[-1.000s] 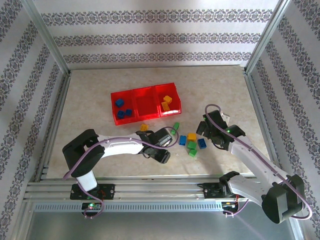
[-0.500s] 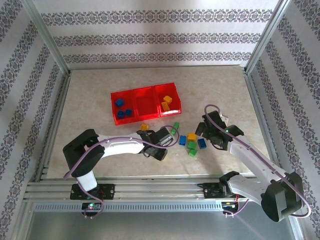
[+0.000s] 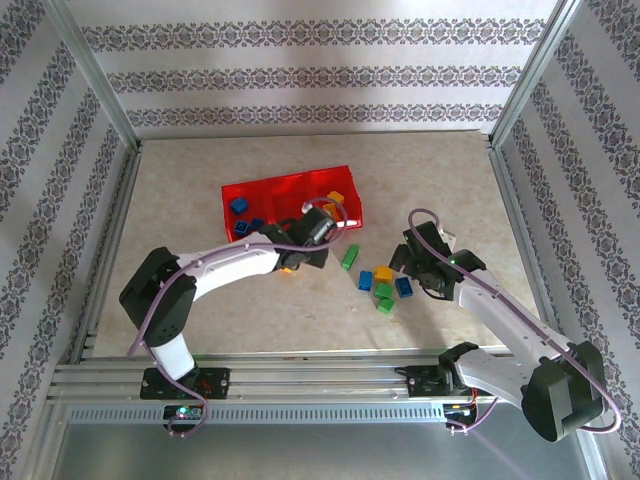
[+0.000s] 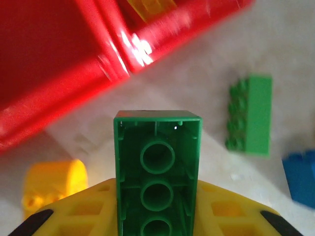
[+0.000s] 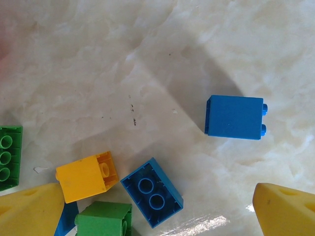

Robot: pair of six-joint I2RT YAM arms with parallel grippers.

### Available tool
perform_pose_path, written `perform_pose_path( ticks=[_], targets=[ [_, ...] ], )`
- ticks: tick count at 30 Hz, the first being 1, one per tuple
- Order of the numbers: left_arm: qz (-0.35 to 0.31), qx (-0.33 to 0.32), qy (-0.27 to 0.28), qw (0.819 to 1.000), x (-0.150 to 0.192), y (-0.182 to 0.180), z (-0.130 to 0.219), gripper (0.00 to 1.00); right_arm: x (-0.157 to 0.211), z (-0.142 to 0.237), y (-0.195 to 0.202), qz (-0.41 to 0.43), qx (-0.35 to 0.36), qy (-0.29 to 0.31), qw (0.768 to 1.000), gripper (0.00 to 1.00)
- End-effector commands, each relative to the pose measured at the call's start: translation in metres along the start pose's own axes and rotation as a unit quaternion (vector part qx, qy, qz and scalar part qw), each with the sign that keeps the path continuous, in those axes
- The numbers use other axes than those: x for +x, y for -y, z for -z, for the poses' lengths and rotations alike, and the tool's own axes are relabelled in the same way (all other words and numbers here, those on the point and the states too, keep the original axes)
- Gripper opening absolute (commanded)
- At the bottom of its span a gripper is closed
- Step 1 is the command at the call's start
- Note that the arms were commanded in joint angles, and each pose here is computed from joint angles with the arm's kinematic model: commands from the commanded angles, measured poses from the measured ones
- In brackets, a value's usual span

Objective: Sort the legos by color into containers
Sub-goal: Place the lego in the container.

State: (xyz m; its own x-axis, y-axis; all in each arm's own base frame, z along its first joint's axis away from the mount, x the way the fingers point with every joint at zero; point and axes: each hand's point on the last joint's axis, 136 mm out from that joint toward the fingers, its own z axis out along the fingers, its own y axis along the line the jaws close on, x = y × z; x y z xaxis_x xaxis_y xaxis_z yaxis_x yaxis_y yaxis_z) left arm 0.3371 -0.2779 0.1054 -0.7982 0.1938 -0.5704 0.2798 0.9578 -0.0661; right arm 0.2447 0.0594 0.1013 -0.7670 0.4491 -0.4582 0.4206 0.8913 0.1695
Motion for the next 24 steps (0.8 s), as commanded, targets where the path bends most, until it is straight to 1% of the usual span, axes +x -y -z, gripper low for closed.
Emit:
perform_pose_path(
  ticks=[1, 6, 10, 17, 24],
  targets=[
    [0.011, -0.021, 0.052, 0.998, -0.048, -0.020, 0.011, 0.27, 0.000, 0.001, 0.001, 0.001, 0.005, 0.003, 1.000, 0.98],
    [0.033, -0.046, 0.070, 0.996, -0.082, -0.051, 0.008, 0.27, -0.002, 0.003, 0.001, -0.002, 0.002, 0.010, 1.000, 0.98],
    [0.047, -0.054, 0.073, 0.995, -0.097, -0.066, -0.001, 0.27, -0.004, 0.006, -0.001, -0.002, 0.000, 0.011, 1.000, 0.98],
    [0.064, -0.075, 0.060, 0.993, -0.108, -0.090, -0.024, 0.28, -0.007, 0.009, -0.001, -0.002, 0.000, 0.015, 1.000, 0.98],
    [0.086, -0.063, 0.043, 0.993, -0.106, -0.098, -0.045, 0.28, -0.009, 0.010, -0.001, -0.004, 0.000, 0.020, 1.000, 0.98]
  ],
)
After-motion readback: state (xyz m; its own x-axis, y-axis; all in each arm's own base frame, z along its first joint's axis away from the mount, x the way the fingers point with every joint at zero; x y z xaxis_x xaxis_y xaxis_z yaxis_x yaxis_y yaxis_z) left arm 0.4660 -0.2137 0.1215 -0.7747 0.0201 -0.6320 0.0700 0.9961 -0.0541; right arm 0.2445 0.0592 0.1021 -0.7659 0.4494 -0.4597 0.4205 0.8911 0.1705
